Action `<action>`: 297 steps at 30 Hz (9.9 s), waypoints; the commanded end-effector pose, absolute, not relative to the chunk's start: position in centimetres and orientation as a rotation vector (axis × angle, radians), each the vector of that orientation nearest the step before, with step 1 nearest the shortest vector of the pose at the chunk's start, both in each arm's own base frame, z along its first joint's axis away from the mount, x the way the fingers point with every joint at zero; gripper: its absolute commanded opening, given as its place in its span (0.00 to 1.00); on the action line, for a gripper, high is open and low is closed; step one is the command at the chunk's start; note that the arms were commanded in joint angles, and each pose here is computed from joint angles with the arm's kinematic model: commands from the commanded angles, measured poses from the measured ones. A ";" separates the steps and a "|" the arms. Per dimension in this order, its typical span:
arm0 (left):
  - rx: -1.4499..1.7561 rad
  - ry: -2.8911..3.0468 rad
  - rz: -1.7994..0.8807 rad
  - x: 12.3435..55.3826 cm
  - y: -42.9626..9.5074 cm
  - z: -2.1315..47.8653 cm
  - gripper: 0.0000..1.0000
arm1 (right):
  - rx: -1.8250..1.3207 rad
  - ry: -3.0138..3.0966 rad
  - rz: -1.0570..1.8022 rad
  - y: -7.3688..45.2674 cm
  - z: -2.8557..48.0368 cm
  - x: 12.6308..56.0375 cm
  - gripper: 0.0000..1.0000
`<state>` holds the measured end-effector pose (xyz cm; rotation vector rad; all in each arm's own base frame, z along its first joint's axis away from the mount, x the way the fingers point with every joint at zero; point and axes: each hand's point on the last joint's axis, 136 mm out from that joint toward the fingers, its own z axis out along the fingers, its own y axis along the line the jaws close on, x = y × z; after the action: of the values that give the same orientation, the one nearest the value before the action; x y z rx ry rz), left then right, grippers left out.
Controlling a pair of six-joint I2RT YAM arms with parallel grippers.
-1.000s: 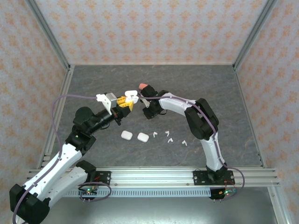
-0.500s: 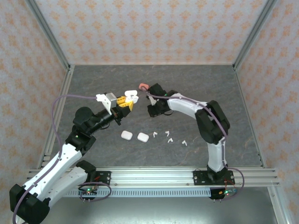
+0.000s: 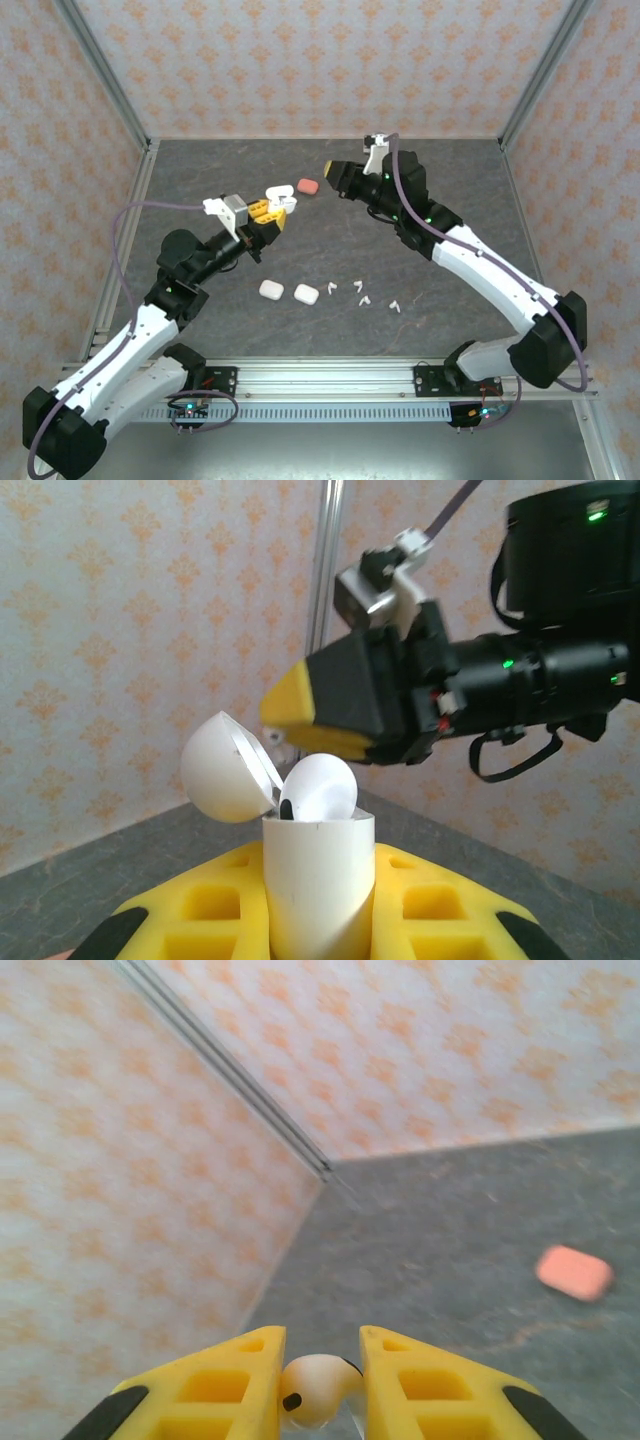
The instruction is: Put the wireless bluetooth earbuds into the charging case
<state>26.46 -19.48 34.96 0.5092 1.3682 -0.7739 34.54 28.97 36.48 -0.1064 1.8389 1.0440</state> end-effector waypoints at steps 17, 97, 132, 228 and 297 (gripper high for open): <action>0.483 1.230 -0.780 26.4 -19.5 38.7 0.00 | -0.218 1.555 1.370 33.8 44.5 27.5 0.23; 0.484 1.206 -0.787 26.1 -19.5 39.2 0.00 | -0.585 1.695 1.362 33.4 43.7 26.3 0.83; 0.569 1.235 -0.843 26.4 -21.7 38.7 0.00 | -0.846 1.598 1.367 34.2 44.7 24.2 0.77; -0.149 2.334 -0.601 46.0 -17.9 8.8 0.61 | -0.055 2.206 0.466 17.4 26.2 37.6 0.99; -0.372 1.898 -0.359 36.3 -6.4 21.7 0.95 | -1.665 2.471 -0.049 32.7 1.2 21.4 0.66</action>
<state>36.11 -6.85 21.45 -0.3510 1.9114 -0.3665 20.70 33.77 2.06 -1.6534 2.4739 0.0689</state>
